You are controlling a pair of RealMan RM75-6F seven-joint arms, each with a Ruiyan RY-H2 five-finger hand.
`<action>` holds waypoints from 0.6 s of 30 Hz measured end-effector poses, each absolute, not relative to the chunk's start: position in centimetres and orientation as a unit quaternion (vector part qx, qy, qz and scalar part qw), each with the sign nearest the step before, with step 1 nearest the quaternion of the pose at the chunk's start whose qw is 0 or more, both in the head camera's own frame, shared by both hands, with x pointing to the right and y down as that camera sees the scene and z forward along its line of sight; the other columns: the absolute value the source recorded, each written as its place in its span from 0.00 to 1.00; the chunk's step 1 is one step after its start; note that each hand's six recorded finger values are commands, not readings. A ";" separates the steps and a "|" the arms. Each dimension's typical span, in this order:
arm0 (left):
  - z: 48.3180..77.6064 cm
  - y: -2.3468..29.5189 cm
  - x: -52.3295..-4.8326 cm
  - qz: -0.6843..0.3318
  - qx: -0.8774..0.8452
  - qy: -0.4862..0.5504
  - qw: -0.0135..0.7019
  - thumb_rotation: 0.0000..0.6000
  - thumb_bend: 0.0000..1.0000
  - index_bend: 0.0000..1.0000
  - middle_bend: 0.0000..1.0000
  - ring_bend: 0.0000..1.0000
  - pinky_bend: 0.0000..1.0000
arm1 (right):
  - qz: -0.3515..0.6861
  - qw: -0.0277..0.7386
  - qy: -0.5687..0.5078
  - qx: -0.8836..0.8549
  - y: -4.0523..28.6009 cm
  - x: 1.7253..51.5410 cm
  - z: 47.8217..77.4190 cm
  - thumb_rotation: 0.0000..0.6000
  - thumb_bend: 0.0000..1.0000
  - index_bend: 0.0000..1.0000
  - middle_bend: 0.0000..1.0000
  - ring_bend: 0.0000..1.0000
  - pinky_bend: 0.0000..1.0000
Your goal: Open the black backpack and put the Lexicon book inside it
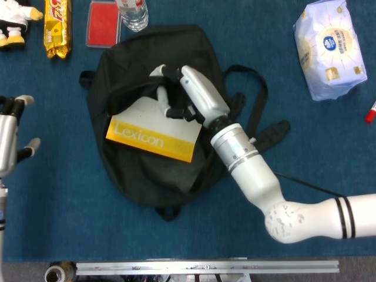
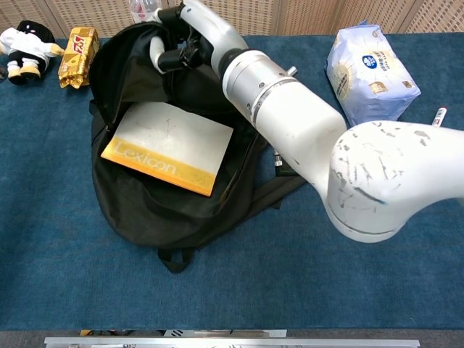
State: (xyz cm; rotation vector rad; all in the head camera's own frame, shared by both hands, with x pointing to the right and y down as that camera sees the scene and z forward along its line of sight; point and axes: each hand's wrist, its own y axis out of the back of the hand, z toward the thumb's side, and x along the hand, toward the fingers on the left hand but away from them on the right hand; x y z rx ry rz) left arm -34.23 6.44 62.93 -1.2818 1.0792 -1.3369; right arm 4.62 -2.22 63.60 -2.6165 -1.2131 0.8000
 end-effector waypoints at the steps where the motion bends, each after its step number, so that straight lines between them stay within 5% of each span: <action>1: 63.0 6.5 -34.5 -0.550 -0.524 0.443 0.476 1.00 0.08 0.31 0.42 0.31 0.41 | 0.270 0.075 -0.399 -0.873 -2.1 4.6 63.7 1.00 0.39 0.07 0.22 0.13 0.26; 11: 62.9 6.7 -35.8 -0.559 -0.517 0.454 0.464 1.00 0.08 0.31 0.41 0.30 0.41 | 0.289 0.091 -0.358 -0.883 -0.9 4.1 63.5 1.00 0.28 0.00 0.16 0.08 0.22; 18: 63.0 6.7 -36.2 -0.561 -0.514 0.458 0.459 1.00 0.08 0.31 0.41 0.30 0.41 | 0.305 0.125 -0.351 -0.877 -0.7 4.3 63.2 1.00 0.01 0.00 0.12 0.05 0.17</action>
